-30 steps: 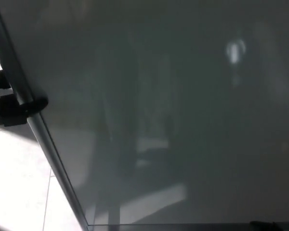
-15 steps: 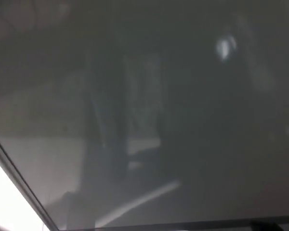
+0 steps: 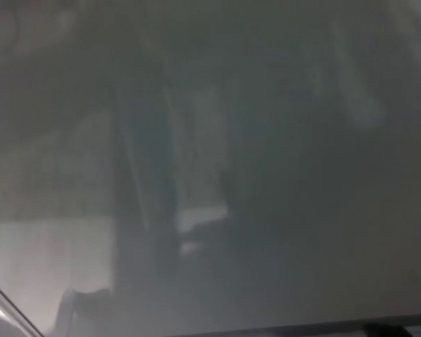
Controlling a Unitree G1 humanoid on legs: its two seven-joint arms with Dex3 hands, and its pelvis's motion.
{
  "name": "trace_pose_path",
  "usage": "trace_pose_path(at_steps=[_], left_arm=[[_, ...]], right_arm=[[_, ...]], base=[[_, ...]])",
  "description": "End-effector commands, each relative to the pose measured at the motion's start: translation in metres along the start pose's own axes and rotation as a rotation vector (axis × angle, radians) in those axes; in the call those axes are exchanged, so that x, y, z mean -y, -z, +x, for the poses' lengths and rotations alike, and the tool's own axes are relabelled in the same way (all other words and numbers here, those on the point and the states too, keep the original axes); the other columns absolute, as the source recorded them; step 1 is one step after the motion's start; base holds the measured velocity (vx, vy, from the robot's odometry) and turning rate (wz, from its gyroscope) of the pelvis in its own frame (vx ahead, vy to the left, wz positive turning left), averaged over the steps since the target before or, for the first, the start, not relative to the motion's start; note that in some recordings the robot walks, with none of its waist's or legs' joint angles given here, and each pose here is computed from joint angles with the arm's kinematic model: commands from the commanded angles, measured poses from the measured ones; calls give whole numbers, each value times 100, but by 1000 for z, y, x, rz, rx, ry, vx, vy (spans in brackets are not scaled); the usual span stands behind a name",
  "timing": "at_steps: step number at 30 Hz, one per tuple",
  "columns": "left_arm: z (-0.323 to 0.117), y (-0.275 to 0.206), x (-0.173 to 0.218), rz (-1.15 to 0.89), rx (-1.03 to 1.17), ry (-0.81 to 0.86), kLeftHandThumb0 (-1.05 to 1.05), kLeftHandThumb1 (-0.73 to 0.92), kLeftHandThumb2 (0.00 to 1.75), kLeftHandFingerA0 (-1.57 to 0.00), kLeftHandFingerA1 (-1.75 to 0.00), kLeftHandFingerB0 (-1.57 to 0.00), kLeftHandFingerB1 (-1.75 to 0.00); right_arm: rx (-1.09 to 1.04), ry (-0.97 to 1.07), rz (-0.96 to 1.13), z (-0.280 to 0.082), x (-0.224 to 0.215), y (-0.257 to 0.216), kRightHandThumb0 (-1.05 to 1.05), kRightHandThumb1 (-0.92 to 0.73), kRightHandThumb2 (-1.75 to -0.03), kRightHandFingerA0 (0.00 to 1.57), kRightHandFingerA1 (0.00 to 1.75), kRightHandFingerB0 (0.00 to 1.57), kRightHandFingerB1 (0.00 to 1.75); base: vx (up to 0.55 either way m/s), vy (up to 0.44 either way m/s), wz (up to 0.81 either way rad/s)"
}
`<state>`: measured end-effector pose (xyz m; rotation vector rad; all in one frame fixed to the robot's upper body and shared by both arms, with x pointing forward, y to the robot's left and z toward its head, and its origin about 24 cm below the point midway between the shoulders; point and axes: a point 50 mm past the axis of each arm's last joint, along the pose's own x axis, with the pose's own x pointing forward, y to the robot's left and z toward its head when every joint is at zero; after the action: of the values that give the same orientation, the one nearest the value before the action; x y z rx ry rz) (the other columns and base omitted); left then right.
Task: A white board is being place on the right hand side and parallel to the robot and the robot uses its left hand to grab on the leftside of the whiteboard and drag the whiteboard from the right hand side to the left hand side
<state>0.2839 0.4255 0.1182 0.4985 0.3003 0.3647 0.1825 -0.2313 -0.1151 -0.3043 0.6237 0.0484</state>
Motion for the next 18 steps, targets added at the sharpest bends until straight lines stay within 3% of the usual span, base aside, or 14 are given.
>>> trace_pose_path(at_steps=[1, 3, 4, 6, 7, 11, 12, 13, 14, 15, 18], left_arm=[[0, -8, -6, 88, 19, 32, -10, 65, 59, -96, -60, -81, -53], [0, -8, -6, 89, 19, 32, -10, 65, 59, -96, -60, -81, -53], [1, -10, -4, 105, 13, 53, -15, 63, 60, -94, -58, -82, -54], [1, -11, -3, 113, 11, 62, -15, 63, 60, -94, -58, -82, -54], [2, -12, -2, 113, 9, 80, -16, 64, 59, -93, -58, -83, -54], [2, -13, -1, 114, 7, 89, -16, 64, 59, -93, -58, -83, -54], [3, -14, 0, 130, 9, 98, -18, 65, 59, -95, -56, -85, -55], [4, -17, 2, 154, 14, 111, -18, 65, 59, -95, -56, -85, -55], [4, -18, 2, 160, 15, 126, -23, 66, 59, -95, -56, -84, -55], [4, -19, 3, 160, 9, 130, -22, 65, 59, -96, -56, -86, -55], [5, -21, 3, 158, 12, 141, -20, 65, 59, -94, -55, -87, -55]], right_arm=[[-18, 21, 3, -2, 4, 4, -105, -44, -105, 81, 106, 0, 58], [-18, 21, 3, -2, 4, 4, -105, -44, -105, 81, 106, 0, 58], [-20, 21, -6, -2, 4, 4, -105, -59, -68, 35, 121, 0, 72], [-20, 22, -10, -2, 5, 4, -105, -59, -68, 35, 121, 0, 72], [-21, 19, -5, -2, 4, 4, -99, -51, -110, 0, 83, 0, 55], [-22, 18, -4, -2, 4, 4, -99, -51, -110, 0, 83, 0, 55], [-18, 17, -4, -2, 4, 4, -105, -64, -60, 2, 139, 0, 66], [-12, 16, -4, -2, 3, 4, -105, -64, -60, 2, 139, 0, 66], [-11, 14, -4, -2, 3, 4, -105, -62, -63, 0, 123, 0, 67], [-13, 13, 0, -2, 3, 4, -105, -64, -59, 2, 120, 0, 75], [-14, 12, 4, -2, 4, 4, -105, -62, -63, 0, 125, 0, 67]], base=[[0, 0, 0], [0, 0, 0], [0, 0, 0], [0, 0, 0], [0, 0, 0], [0, 0, 0], [0, 0, 0], [0, 0, 0], [0, 0, 0], [0, 0, 0], [0, 0, 0]])
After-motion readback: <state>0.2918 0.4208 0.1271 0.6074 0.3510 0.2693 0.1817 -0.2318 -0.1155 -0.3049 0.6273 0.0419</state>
